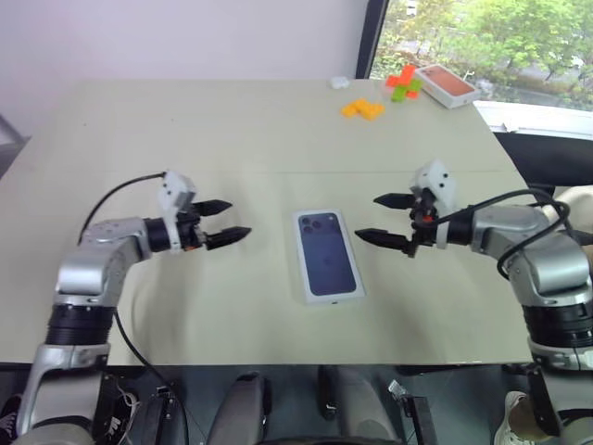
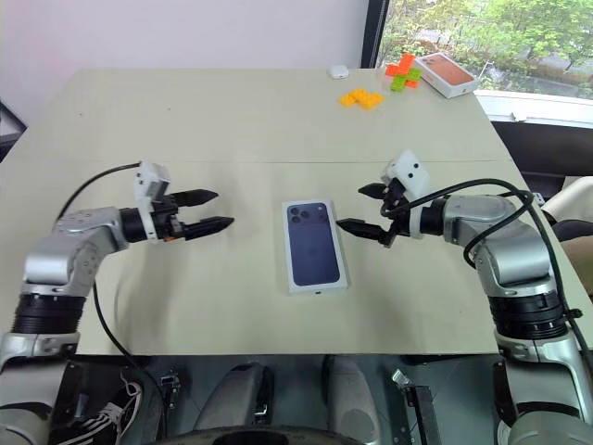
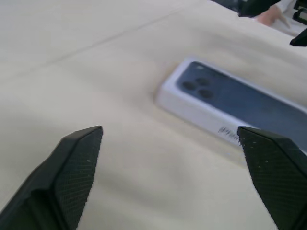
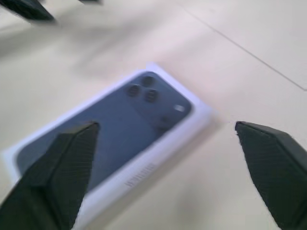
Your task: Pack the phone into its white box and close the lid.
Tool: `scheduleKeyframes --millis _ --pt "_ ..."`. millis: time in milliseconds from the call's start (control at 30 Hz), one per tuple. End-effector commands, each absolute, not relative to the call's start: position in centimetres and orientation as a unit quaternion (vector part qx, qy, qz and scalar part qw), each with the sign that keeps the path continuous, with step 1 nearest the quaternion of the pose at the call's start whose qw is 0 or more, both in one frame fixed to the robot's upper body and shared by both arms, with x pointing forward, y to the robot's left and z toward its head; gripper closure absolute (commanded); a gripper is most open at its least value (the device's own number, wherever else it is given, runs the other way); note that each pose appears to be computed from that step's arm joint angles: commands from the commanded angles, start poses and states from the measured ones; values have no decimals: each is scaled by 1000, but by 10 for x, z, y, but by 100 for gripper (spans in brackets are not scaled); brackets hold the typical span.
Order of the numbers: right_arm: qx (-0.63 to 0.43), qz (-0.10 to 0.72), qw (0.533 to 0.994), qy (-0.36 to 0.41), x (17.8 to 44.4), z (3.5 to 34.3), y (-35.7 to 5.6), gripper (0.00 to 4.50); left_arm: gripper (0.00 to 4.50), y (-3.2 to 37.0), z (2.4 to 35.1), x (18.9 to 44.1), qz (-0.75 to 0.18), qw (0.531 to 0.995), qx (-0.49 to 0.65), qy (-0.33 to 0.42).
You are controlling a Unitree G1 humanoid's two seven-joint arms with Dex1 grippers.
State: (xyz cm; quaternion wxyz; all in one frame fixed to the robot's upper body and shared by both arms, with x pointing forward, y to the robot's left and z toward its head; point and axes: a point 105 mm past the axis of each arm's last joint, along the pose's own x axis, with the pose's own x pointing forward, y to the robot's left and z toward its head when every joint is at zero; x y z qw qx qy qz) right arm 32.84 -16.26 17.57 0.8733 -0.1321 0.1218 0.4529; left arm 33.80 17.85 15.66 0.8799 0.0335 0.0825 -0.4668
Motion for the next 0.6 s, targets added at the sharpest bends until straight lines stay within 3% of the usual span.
scheduleKeyframes --millis 33,367,600 --pt "-134 445 880 96 331 195 -181 1 0 199 171 340 -453 889 56 47" --pt "-123 458 877 73 319 201 -212 1 0 240 162 335 -417 904 74 58" --pt "-92 498 861 40 289 208 -216 1 0 266 158 315 -397 910 109 50"
